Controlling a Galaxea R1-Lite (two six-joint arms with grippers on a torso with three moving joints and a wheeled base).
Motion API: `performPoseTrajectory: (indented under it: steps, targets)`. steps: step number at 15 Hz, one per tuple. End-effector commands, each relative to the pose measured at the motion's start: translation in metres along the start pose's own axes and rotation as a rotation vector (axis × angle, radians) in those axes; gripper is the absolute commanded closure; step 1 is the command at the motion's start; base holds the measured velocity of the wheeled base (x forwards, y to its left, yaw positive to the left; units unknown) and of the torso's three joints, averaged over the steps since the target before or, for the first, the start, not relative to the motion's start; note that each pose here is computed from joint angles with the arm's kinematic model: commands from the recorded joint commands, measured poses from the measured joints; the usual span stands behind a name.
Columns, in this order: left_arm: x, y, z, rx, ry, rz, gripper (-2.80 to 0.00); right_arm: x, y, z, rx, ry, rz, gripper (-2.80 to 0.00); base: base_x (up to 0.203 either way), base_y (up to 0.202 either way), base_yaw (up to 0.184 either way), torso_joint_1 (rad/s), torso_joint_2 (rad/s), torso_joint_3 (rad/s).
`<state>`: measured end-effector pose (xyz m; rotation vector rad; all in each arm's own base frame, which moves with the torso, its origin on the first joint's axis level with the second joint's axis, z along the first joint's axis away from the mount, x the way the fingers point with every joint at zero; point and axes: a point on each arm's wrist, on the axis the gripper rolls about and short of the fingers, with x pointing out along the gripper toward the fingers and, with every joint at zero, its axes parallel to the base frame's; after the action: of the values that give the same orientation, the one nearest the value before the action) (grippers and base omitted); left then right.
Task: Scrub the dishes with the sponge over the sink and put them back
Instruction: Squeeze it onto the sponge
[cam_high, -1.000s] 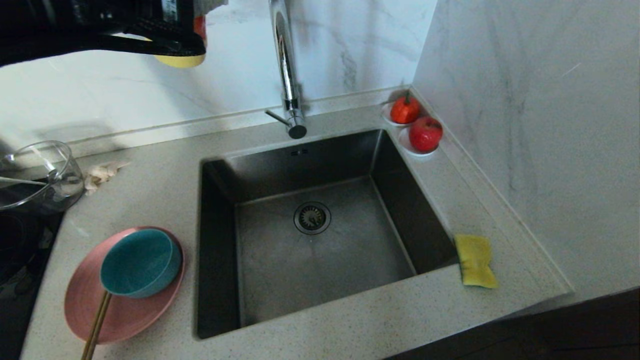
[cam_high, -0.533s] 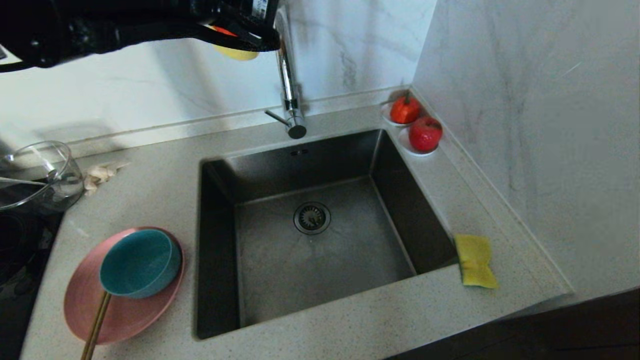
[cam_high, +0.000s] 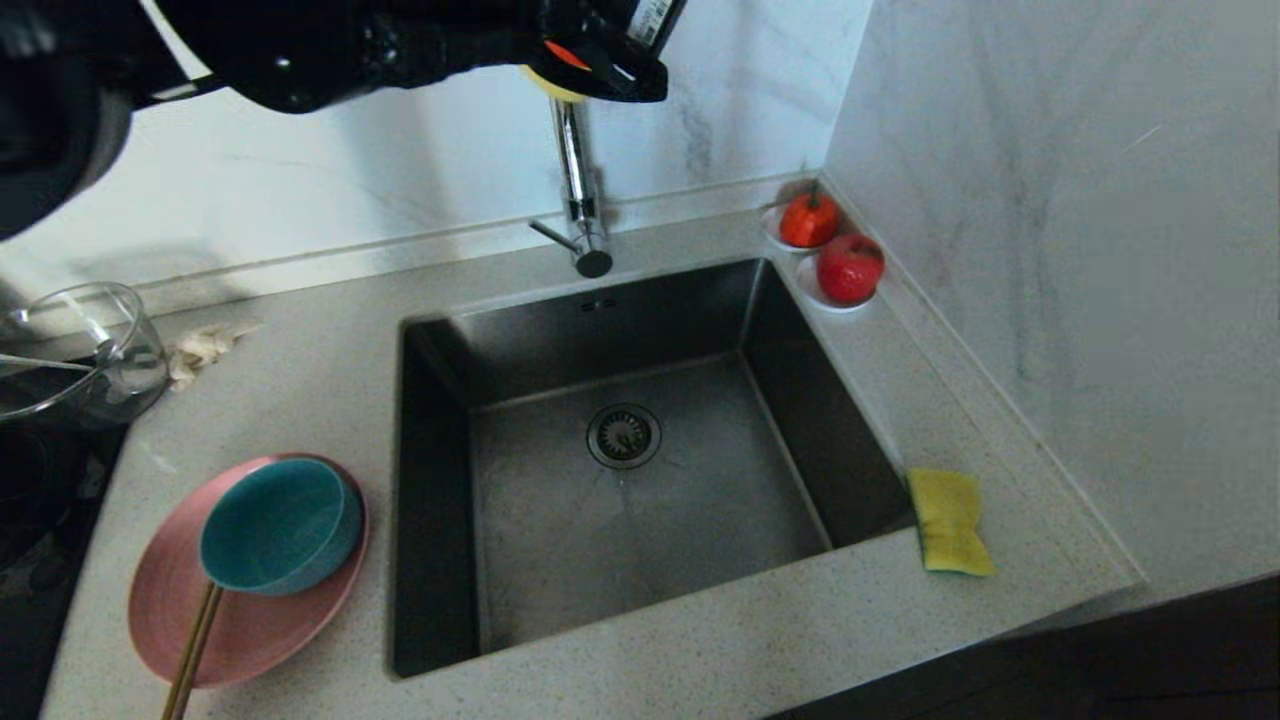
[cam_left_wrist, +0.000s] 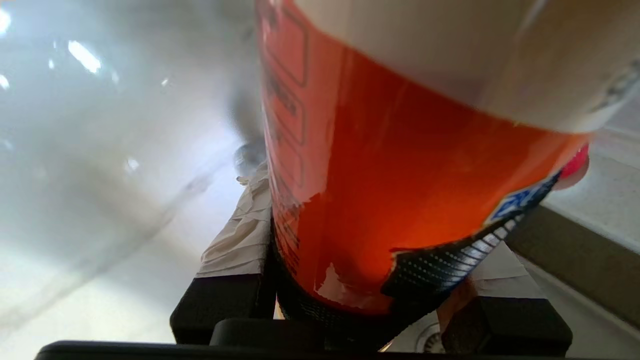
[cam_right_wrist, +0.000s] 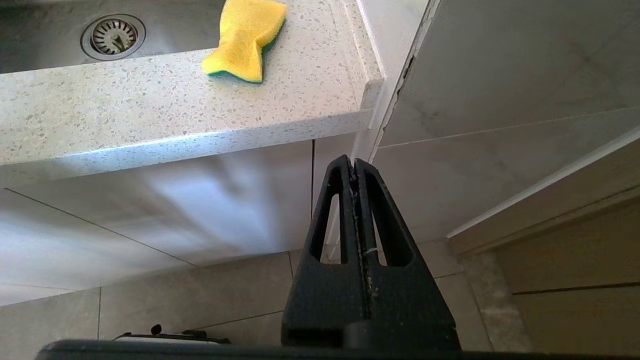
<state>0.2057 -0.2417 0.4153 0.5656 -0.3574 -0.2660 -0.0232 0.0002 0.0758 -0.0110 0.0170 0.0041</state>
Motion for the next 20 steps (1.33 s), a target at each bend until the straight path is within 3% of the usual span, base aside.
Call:
performPoseTrajectory:
  steps: [1, 5, 13, 20]
  targets:
    - [0.010, -0.018, -0.006, 0.041, 0.021, -0.028, 0.00, 0.000, 0.000, 0.000, 0.000, 0.000, -0.001, 0.00, 0.000, 0.000, 0.000, 0.000, 0.00, 0.000]
    - [0.019, -0.038, -0.017, 0.134, 0.062, -0.080, 0.00, 0.000, 0.000, 0.000, -0.001, 0.000, 0.001, 0.00, 0.000, 0.000, 0.000, 0.000, 0.00, 0.000]
    - [0.032, -0.113, -0.037, 0.231, 0.122, -0.203, 0.00, 0.000, 0.000, 0.000, -0.001, 0.000, 0.000, 0.00, 0.000, 0.000, 0.000, 0.000, 0.00, 0.000]
    - [0.036, -0.157, -0.072, 0.320, 0.216, -0.274, 0.00, 0.000, 0.000, 0.000, 0.000, 0.000, 0.000, 0.00, 0.000, 0.000, 0.000, 0.000, 0.00, 0.000]
